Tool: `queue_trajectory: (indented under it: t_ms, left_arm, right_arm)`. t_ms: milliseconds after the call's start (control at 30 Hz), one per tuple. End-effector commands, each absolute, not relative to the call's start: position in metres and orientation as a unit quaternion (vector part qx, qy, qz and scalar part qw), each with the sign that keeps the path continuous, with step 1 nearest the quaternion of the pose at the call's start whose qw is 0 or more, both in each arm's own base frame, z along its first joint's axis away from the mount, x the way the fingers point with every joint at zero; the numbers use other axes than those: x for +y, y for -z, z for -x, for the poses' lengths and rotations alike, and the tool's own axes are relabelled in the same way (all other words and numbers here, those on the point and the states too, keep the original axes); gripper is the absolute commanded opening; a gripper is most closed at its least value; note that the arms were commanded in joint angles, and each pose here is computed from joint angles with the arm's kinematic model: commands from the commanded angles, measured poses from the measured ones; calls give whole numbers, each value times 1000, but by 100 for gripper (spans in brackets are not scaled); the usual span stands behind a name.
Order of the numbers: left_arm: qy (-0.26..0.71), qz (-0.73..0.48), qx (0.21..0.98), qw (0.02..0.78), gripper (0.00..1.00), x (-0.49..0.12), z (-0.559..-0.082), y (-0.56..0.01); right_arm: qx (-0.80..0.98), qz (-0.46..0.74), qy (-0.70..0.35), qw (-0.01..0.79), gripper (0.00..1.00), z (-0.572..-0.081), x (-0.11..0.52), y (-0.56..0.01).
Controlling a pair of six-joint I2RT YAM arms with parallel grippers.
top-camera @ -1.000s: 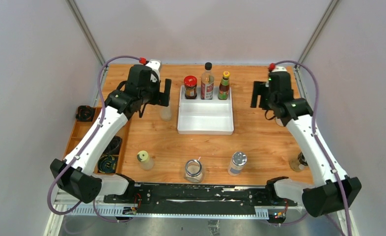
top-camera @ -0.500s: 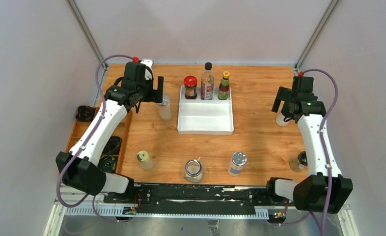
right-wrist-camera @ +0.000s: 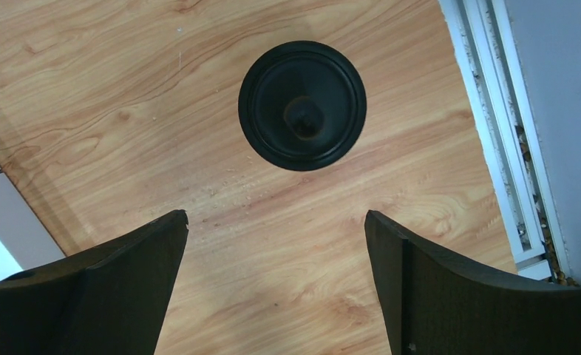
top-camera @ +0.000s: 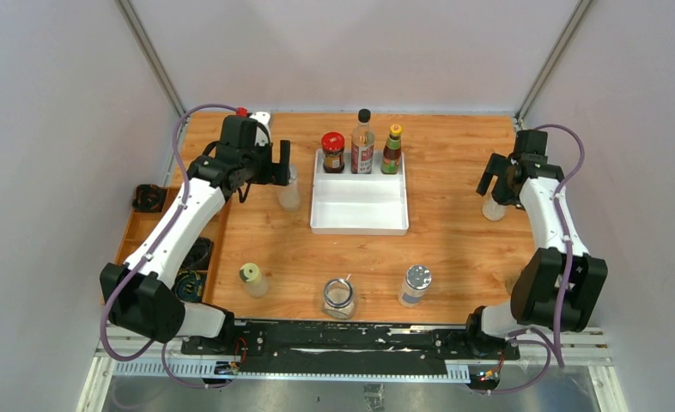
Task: Organize the condiment bottles
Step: Pick up the bottle from the center of the board.
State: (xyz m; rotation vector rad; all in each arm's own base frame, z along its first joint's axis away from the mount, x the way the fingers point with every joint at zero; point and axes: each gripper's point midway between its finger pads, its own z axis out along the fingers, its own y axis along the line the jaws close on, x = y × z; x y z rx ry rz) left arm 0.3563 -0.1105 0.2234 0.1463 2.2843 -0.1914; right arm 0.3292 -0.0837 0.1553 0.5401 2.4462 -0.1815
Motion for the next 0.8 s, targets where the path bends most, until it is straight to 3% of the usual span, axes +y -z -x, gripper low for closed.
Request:
queue_trajectory:
  t_ms: [0,433,767]
  left_arm:
    - [99,-58,899,423,100,-118,-359,-226]
    - [108,-67,901,415,100,-124,-362,-215]
    - [112,-72,900,416,100,-125,-362,-218]
  right_arm:
    - [929,-207,60,302,94,-341,-86,-148]
    - [931,-213,86,283,76,-355,-102,-136]
    - [932,-222,86,273,69,-357,-110,-126]
